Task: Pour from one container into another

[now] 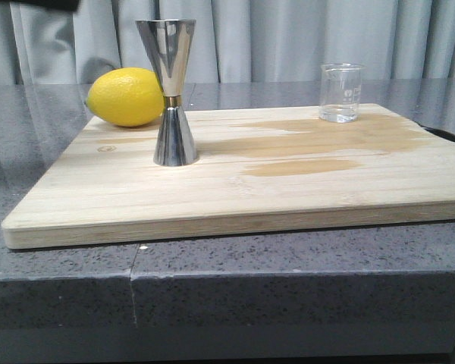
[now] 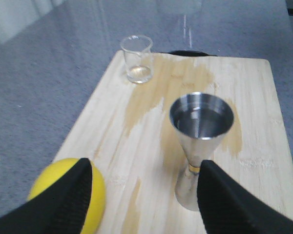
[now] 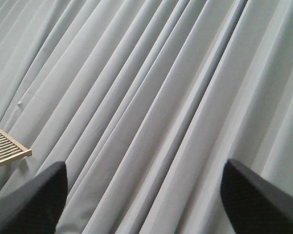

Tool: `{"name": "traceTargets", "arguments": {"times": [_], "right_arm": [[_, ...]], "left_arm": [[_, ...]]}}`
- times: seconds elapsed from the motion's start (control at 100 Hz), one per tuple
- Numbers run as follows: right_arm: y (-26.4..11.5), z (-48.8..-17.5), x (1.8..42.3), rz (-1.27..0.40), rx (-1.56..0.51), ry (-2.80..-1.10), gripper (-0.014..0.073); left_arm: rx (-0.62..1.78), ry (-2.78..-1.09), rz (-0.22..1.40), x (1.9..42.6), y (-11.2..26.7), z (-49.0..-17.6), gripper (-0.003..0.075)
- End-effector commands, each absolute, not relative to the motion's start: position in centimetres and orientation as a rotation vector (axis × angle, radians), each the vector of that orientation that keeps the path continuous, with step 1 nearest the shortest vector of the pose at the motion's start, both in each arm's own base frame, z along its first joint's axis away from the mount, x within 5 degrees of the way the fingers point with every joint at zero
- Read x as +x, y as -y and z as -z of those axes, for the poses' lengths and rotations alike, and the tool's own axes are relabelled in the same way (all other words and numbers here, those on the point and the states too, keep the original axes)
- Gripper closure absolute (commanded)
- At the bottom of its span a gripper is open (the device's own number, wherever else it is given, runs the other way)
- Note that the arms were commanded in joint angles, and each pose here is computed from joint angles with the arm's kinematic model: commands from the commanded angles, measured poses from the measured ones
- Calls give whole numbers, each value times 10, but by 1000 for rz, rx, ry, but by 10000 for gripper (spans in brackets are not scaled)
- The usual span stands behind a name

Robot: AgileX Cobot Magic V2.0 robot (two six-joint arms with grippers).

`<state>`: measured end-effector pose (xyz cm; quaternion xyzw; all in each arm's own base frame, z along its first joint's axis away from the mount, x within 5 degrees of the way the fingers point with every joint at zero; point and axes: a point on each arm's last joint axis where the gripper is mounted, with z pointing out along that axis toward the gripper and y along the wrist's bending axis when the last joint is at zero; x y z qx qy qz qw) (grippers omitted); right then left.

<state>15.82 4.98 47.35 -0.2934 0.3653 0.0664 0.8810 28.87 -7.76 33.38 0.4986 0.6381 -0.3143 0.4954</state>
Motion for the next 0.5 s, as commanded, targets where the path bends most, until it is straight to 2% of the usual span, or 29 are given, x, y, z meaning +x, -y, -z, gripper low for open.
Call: {"name": "traceTargets", "arguments": {"times": [0.0,0.08,0.2,0.33,0.4,0.49], "right_arm": [[-48,-486,150,-146,-580,-703,22],[-47,-485,151,-137,-571,-721,22],[-42,-482,158,-92,-528,-807,25],[-22,-471,174,40,-359,-1065,25],[-10,-469,177,127,-267,-1191,25],[-2,-470,169,191,-198,-1254,25]], "left_arm": [[1119,-1428,829,264,72,-388,307],[1017,-1428,843,250,64,-418,329],[983,-1308,754,224,57,-463,359],[903,-1219,563,197,48,-508,398],[768,-1211,435,186,39,-527,423],[532,-1194,285,171,22,-545,428]]}}
